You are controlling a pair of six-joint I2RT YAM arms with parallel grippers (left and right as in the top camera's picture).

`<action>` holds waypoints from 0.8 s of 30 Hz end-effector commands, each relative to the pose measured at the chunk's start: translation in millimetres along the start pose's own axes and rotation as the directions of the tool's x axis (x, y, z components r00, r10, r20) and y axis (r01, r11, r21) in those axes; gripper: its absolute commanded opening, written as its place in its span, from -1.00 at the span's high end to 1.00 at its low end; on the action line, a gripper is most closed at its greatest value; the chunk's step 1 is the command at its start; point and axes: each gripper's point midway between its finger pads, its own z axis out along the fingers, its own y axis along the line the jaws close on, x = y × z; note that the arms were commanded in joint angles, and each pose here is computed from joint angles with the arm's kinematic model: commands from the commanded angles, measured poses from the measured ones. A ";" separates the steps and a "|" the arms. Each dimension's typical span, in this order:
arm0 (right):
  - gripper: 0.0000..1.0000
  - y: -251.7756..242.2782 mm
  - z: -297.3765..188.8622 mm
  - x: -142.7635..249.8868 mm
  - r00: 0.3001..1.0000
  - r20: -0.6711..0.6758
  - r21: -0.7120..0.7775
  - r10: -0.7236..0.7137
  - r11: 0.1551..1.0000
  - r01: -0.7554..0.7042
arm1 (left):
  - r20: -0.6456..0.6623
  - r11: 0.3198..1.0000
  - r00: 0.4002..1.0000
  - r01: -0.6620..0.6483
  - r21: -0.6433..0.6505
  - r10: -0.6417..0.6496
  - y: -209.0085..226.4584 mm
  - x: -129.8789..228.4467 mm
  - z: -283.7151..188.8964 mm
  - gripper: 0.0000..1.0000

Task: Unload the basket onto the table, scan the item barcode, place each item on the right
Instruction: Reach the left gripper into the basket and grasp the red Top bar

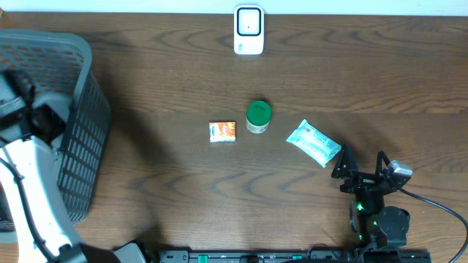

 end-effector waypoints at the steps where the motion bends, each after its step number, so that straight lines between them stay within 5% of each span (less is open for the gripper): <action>1: -0.99 -1.3 -0.1 0.4 1.000 0.001 0.007 0.001 1.000 -0.001 | -0.096 0.989 0.985 -0.140 0.051 0.144 16.8 13.8 34.7 -0.82; 12: -0.98 -1.3 -0.1 0.4 1.000 0.001 0.007 0.001 1.000 -0.001 | -0.233 0.940 0.930 -0.223 0.258 0.284 15.9 44.1 108.0 -0.85; 24: -0.99 -1.3 -0.1 0.3 1.000 0.001 0.007 0.001 1.000 -0.001 | -0.320 0.952 0.898 -0.267 0.148 0.301 40.3 57.4 156.5 -0.91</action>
